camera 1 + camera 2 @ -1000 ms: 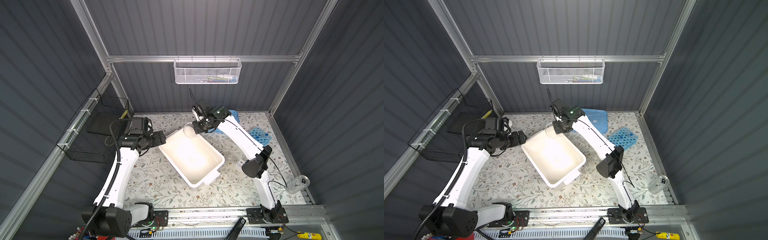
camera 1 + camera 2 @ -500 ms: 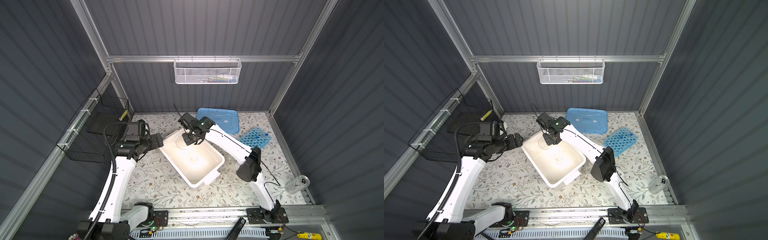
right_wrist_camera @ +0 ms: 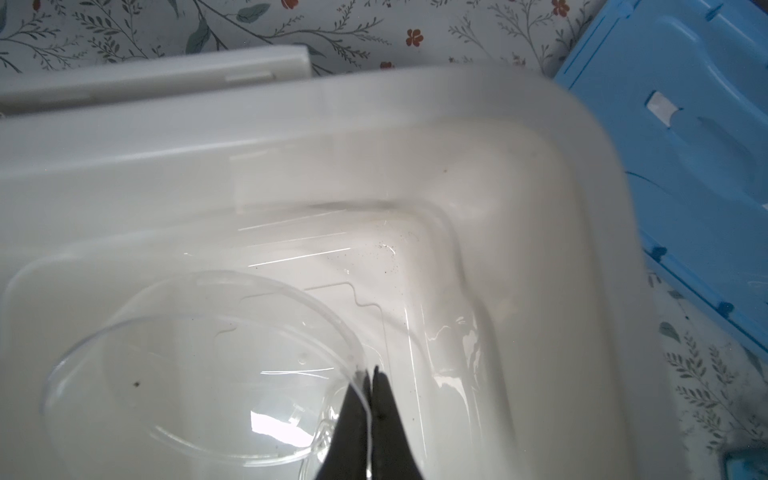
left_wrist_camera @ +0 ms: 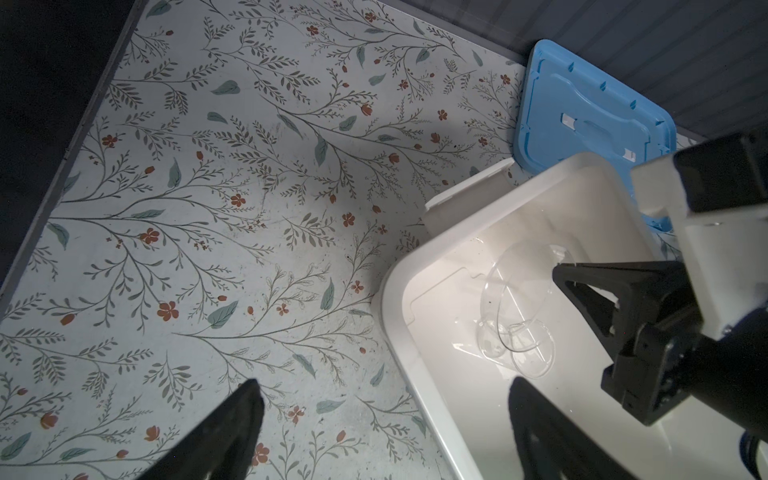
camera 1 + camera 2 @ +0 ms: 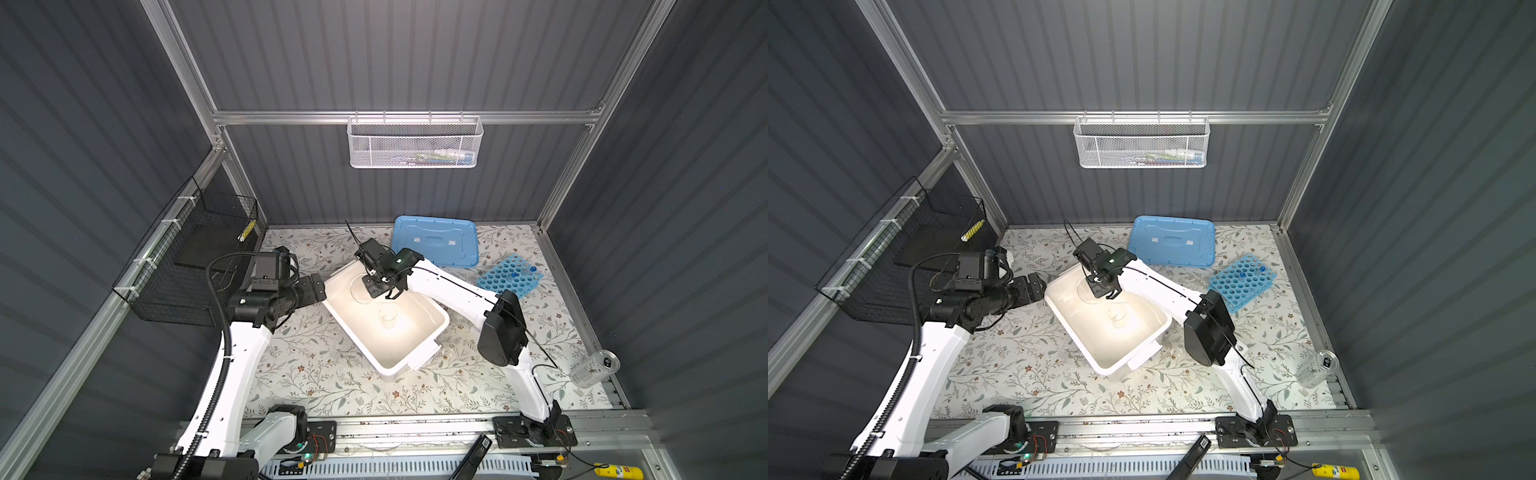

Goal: Organize the chemistry lab equipment
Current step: 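Lower the petri dish into the white bin beside the beaker with the right gripper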

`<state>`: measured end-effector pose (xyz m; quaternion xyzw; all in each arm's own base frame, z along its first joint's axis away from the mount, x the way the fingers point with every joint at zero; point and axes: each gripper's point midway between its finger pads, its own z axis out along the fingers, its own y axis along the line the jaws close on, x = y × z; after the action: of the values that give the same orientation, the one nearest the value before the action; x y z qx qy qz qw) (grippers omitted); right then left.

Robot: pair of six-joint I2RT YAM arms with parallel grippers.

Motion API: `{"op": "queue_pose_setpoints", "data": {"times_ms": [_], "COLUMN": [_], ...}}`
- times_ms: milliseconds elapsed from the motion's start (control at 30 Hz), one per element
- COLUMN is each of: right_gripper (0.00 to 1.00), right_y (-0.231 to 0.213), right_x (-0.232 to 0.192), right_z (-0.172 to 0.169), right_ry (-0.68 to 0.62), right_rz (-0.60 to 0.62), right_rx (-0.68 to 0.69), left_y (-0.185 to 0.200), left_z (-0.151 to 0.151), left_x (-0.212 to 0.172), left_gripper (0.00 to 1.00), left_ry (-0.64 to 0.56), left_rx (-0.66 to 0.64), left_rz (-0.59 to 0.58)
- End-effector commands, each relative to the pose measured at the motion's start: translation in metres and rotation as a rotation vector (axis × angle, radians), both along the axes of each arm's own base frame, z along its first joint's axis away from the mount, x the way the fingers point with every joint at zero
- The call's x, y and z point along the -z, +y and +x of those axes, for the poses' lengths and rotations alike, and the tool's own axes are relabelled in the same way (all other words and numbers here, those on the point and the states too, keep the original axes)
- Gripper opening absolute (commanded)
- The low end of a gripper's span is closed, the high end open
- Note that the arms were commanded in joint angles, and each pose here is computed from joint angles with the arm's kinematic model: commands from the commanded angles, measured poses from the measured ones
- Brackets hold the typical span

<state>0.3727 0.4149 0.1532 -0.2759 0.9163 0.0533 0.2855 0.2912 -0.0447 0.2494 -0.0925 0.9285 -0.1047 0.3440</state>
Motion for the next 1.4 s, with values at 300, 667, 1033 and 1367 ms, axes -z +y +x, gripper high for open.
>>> {"op": "queue_pose_setpoints", "data": {"times_ms": [300,667,1033,1367], "right_gripper": [0.0,0.0,0.0,0.0], "right_y": [0.005,0.002,-0.005,-0.014], "right_x": [0.029,0.049,0.065,0.076], "right_z": [0.011,0.007,0.002,-0.005], "right_ry": [-0.058,-0.021,-0.003,0.019], "right_rz": [-0.04,-0.051,-0.064,-0.072], "right_rx": [-0.047,-0.056,-0.043,-0.024], "left_y": [-0.005,-0.005,-0.006,-0.008], "left_z": [-0.004,-0.004,-0.003,-0.001], "left_x": [-0.002,-0.003,-0.001,0.002], "left_gripper": [0.93,0.93,0.93,0.93], "left_ry": [-0.015,-0.02,-0.015,-0.011], "left_rx": [0.027,0.026,0.031,0.038], "left_rz": [-0.01,-0.012,-0.016,-0.021]}}
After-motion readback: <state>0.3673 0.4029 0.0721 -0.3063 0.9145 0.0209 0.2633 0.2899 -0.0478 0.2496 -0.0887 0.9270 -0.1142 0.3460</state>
